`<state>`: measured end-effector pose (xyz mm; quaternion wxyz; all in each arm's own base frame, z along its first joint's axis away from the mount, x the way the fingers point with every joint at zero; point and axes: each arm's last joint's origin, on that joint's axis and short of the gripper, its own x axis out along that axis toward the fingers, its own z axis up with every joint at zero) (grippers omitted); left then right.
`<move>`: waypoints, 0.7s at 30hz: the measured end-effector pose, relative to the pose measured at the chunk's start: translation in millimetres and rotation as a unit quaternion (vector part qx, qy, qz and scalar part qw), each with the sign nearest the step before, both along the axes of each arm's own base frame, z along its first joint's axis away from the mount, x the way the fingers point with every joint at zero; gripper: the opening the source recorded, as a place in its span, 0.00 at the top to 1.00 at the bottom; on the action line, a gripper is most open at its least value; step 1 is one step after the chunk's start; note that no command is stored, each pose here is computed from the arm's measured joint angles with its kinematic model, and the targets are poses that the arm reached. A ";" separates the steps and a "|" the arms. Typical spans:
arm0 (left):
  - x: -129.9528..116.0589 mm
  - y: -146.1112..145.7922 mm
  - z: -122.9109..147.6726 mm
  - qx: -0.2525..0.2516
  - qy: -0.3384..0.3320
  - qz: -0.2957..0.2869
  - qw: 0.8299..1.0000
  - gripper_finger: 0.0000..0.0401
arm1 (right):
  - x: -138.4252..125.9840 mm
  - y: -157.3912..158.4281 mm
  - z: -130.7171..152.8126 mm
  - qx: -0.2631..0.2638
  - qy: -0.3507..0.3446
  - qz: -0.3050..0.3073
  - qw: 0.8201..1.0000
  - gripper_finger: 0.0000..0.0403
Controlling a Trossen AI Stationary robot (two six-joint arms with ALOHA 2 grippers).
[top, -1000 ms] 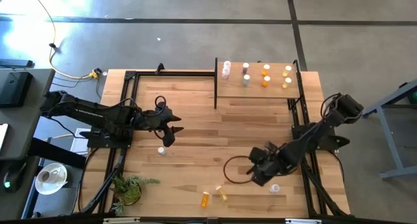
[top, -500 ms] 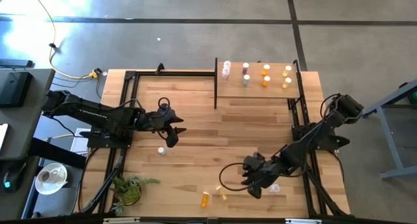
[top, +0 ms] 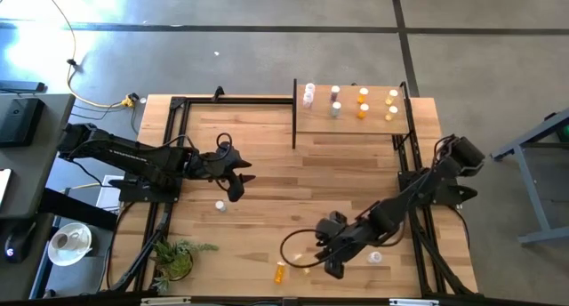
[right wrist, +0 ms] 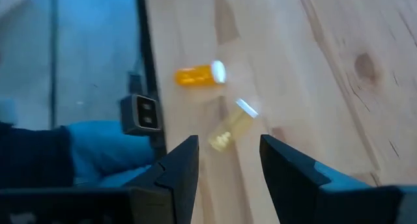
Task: Pick and place medicine bottles onto shelf by color
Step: Put the yellow pill bottle on the shelf aligned with the other yellow pill bottles
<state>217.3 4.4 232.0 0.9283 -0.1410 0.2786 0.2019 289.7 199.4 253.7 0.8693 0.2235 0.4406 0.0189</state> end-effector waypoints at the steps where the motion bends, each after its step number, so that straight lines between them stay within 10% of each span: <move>1: 0.0 0.0 0.0 0.000 0.000 0.000 1.000 0.50 | 2.9 1.3 -1.4 -0.004 0.012 -0.005 1.000 0.62; 21: -0.6 0.0 -0.8 0.000 0.005 0.000 1.000 0.50 | 48.0 21.0 -68.4 0.027 0.129 -0.057 0.990 0.62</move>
